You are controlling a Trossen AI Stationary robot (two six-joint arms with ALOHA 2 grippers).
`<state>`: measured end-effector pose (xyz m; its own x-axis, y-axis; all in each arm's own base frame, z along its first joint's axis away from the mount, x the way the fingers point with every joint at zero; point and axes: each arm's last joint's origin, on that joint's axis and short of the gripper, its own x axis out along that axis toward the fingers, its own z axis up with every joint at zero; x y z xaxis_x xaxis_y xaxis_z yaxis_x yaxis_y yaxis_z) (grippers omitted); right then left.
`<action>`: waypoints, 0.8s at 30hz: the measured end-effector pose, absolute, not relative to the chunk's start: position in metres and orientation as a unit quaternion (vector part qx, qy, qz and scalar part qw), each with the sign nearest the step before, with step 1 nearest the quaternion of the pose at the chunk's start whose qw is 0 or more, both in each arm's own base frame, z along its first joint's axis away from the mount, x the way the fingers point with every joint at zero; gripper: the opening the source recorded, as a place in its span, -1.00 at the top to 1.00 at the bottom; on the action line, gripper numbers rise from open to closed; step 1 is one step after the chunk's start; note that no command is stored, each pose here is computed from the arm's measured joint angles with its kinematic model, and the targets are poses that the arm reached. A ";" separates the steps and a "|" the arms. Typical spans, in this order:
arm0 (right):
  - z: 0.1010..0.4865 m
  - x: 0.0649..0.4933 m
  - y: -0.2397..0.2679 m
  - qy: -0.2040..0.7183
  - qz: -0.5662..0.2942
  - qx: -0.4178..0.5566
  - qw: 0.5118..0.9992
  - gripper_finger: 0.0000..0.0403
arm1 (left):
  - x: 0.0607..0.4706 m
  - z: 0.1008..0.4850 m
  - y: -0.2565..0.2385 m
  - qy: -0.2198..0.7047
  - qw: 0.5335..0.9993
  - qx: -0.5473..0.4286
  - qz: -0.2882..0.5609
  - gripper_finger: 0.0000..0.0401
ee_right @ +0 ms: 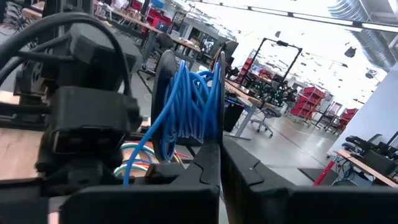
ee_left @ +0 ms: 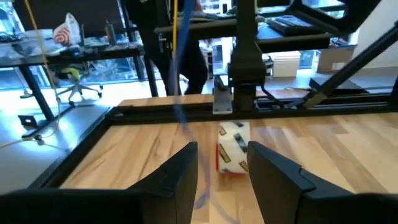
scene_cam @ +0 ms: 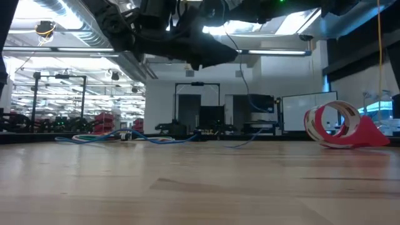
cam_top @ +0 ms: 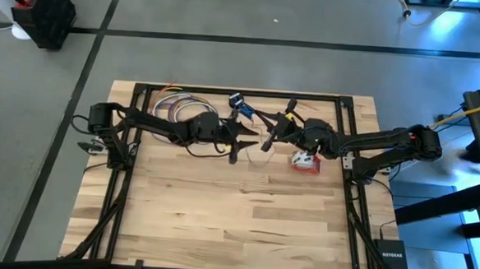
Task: Coil cords
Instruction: Coil the blue wire onto the spool
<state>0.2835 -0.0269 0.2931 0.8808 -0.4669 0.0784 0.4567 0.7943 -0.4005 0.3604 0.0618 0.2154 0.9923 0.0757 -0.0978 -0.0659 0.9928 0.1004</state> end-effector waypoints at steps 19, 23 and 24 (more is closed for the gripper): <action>0.294 0.284 -0.027 0.008 -0.240 -0.209 0.948 1.00 | 0.358 0.220 0.078 0.030 0.994 0.023 0.106 0.35; 0.294 0.284 -0.026 0.004 -0.232 -0.209 0.950 1.00 | 0.358 0.222 0.084 0.014 0.993 0.023 0.114 0.38; 0.294 0.284 -0.026 0.003 -0.229 -0.209 0.951 1.00 | 0.358 0.221 0.085 0.015 0.993 0.022 0.117 0.40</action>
<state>0.2838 -0.0260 0.2943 0.8956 -0.4357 0.0905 0.4333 0.8078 -0.3995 0.3580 0.0852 0.2209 0.9723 0.2323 -0.0250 -0.2310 0.9718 0.0475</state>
